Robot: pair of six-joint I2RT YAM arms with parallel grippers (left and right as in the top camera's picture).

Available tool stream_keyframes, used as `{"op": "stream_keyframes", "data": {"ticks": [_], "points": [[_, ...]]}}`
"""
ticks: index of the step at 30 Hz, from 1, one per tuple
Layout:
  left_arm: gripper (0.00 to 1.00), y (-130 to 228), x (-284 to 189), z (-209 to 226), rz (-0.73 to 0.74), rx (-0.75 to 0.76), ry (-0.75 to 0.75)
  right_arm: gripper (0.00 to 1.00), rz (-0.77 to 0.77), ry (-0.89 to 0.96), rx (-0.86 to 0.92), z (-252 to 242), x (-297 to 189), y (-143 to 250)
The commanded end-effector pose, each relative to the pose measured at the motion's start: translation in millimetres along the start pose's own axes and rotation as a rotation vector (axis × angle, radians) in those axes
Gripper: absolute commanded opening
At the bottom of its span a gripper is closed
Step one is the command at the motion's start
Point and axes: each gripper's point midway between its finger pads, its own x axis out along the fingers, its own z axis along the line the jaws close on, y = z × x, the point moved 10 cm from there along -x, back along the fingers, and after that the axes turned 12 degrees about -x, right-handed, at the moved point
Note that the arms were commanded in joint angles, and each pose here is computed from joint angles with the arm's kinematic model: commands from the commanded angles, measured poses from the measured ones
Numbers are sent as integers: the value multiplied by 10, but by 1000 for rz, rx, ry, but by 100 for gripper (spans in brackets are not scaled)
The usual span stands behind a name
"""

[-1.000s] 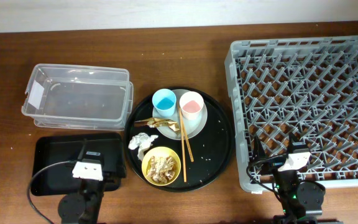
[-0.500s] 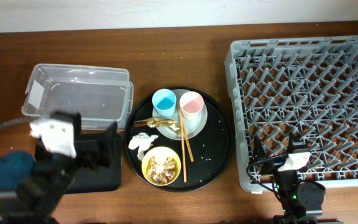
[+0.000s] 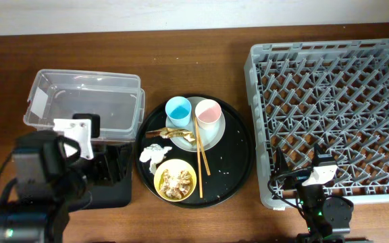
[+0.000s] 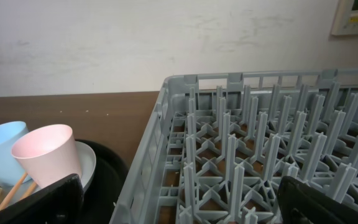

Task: Sort waste into correct bins and load items into the dishwasher rack
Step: 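Move the left gripper over the white tissue on the round tray, then grasp the white tissue with the left gripper and drop it in the clear bin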

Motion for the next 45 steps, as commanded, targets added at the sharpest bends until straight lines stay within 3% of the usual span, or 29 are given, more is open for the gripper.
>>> {"op": "stream_keyframes", "data": {"ticks": [1,5,10,16,24,45], "points": [[64,90,258,195,60,-174,-108,98,5,-7,4,11,1,21],[62,192,569,327,130,-210,-135,98,5,-7,4,11,1,22],[50,330,1036,286,229,-194,-138,99,5,-7,4,11,1,21],[50,542,1589,112,301,-101,-319,98,5,-7,4,11,1,22],[50,731,2161,112,403,-62,-381,98,5,-7,4,11,1,22],[50,635,2245,130,339,-40,-454,98,5,-7,4,11,1,22]]}}
